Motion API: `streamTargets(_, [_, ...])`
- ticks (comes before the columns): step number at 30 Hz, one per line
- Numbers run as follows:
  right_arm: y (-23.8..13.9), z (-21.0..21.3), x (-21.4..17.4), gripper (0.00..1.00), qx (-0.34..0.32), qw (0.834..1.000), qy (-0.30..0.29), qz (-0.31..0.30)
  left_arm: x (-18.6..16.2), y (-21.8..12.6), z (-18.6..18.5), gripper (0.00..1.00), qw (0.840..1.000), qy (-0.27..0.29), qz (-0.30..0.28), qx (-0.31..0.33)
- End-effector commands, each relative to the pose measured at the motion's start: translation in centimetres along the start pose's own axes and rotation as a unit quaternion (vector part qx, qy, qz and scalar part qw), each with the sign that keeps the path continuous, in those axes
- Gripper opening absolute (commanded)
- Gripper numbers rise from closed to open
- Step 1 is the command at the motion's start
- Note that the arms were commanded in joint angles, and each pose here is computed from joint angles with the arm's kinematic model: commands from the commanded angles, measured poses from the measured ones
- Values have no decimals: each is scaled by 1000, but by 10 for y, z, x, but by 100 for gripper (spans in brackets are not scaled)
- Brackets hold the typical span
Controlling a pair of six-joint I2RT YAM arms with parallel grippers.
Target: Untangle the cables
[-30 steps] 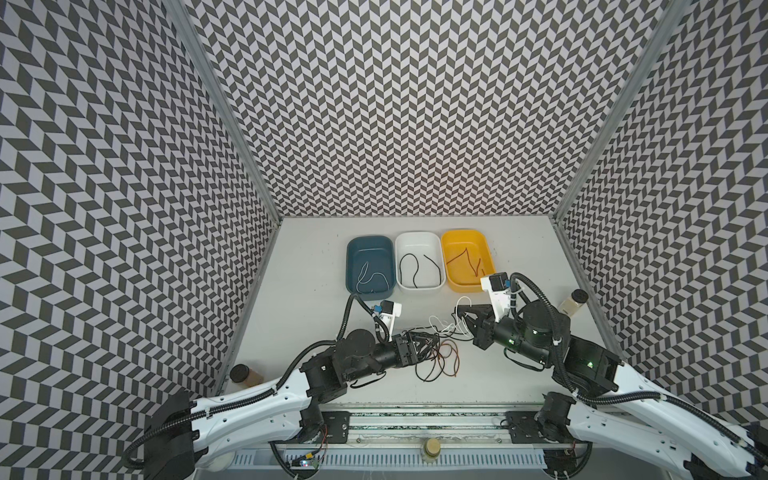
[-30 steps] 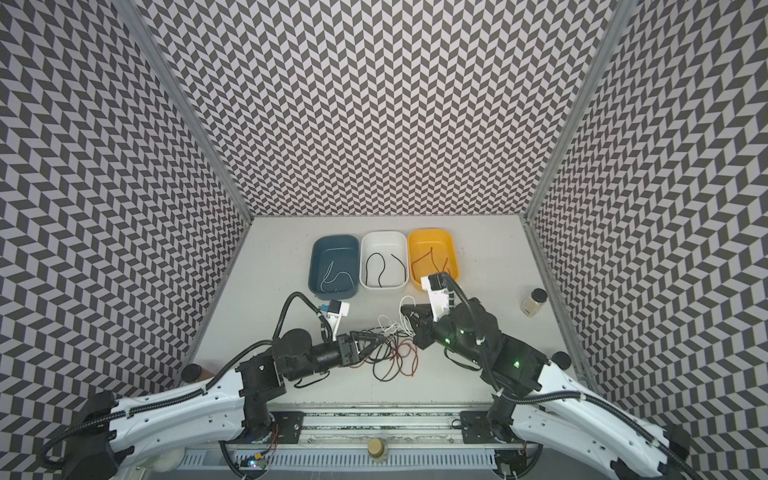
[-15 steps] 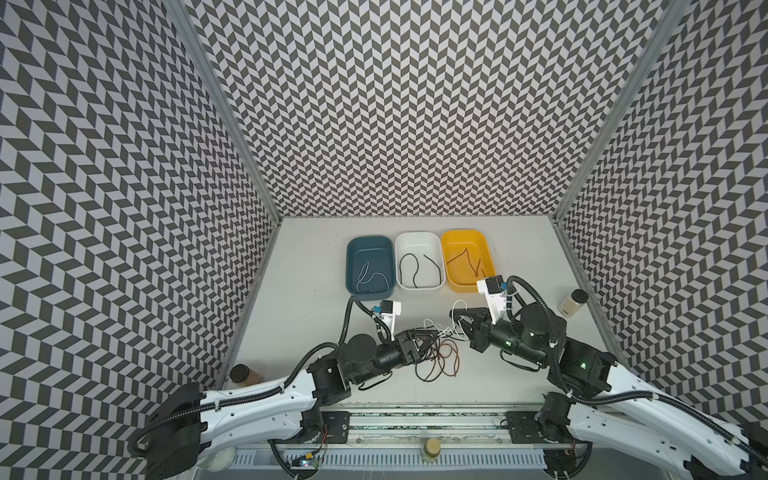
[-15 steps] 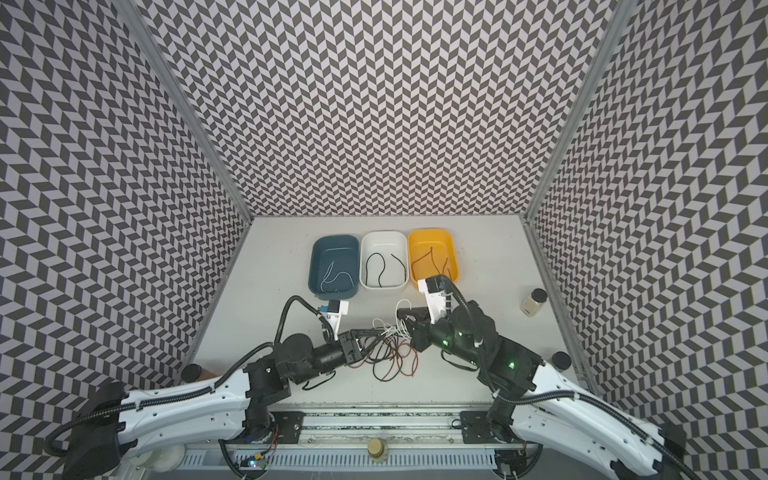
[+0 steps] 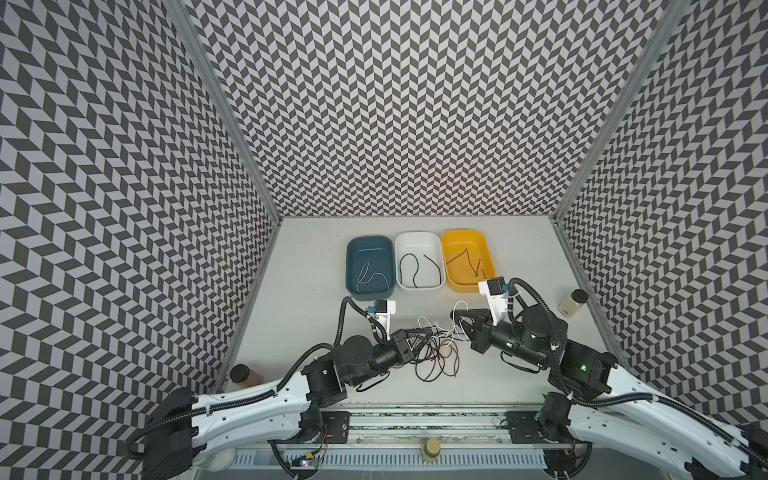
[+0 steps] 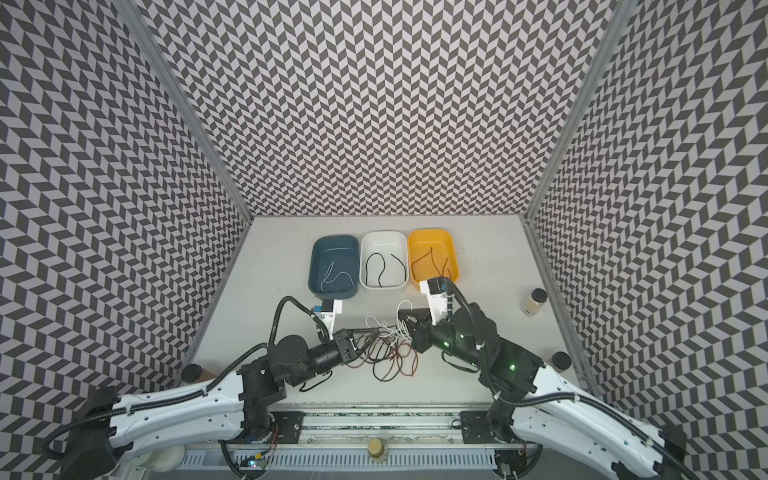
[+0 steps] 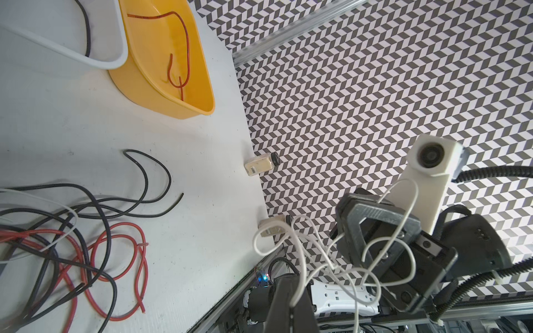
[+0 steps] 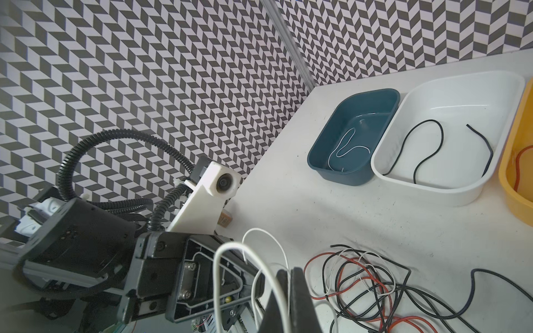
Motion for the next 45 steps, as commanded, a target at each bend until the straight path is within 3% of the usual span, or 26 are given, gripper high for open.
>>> streamTargets(1, [-6,-10,9,0,-31,999,-11,-22,8,-10,-4,0,1000,14,-22,12])
streamTargets(8, [-22,-41,10,0,-126,991,-41,-26,21,-43,11,0,996,22,-56,59])
streamTargets(21, [-42,-74,-2,0,-221,972,-74,1,43,-91,13,0,989,37,-104,100])
streamTargets(32, [-67,-91,-6,0,-265,960,-86,5,74,-134,11,0,966,63,-164,190])
streamTargets(38, [-79,-101,-17,0,-291,953,-82,26,91,-150,-5,0,947,105,-194,232])
streamTargets(45, [-71,-89,-29,22,-246,965,-76,55,105,-132,-28,0,935,154,-188,259])
Point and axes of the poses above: each gripper's point midway between its finger pads, its own y axis out along the fingers, its own z axis along the line the jaws close on, x = y × z, the point moved 1 cm from there along -y, back along the fingers, and after that the axes turned 13 degrees about -y, right-handed, at the moved point
